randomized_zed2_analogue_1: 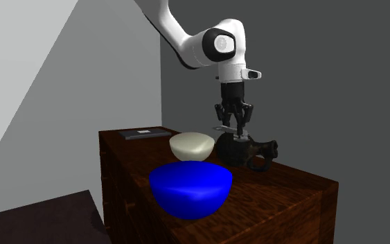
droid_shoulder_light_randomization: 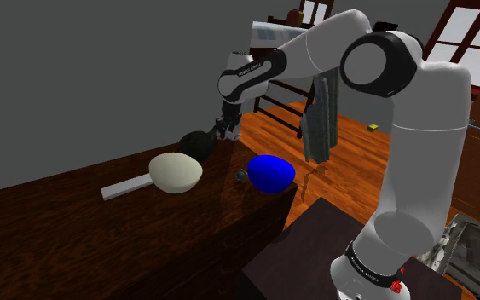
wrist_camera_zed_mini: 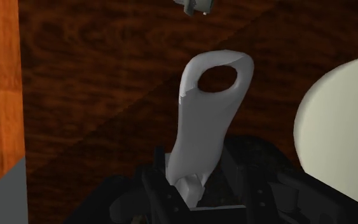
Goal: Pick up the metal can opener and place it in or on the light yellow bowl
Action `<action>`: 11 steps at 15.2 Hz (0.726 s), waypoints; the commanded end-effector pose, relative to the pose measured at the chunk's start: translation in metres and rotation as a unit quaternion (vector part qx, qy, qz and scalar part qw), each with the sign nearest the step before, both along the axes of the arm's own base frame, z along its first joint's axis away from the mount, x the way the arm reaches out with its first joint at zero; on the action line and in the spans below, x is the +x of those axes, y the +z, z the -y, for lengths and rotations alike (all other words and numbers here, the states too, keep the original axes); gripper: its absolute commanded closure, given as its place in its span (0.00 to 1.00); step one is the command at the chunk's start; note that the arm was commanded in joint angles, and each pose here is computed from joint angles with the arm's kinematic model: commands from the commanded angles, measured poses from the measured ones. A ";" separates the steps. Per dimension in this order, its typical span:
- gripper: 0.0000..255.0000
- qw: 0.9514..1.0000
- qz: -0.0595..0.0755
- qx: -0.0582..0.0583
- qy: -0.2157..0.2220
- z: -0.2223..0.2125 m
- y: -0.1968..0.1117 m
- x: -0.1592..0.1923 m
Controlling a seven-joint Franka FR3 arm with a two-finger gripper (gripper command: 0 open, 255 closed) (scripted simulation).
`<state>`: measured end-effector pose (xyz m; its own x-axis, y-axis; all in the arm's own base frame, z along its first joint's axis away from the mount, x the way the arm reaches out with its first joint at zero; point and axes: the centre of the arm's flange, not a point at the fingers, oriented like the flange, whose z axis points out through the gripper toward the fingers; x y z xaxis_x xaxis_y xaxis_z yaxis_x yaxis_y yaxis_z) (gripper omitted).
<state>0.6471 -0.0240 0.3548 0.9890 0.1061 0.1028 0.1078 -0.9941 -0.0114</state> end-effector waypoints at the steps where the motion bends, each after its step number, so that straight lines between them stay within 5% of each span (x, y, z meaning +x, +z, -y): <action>1: 1.00 1.000 0.000 0.000 0.000 0.001 0.011 0.000; 11: 1.00 1.000 0.000 0.000 0.000 -0.105 0.020 0.006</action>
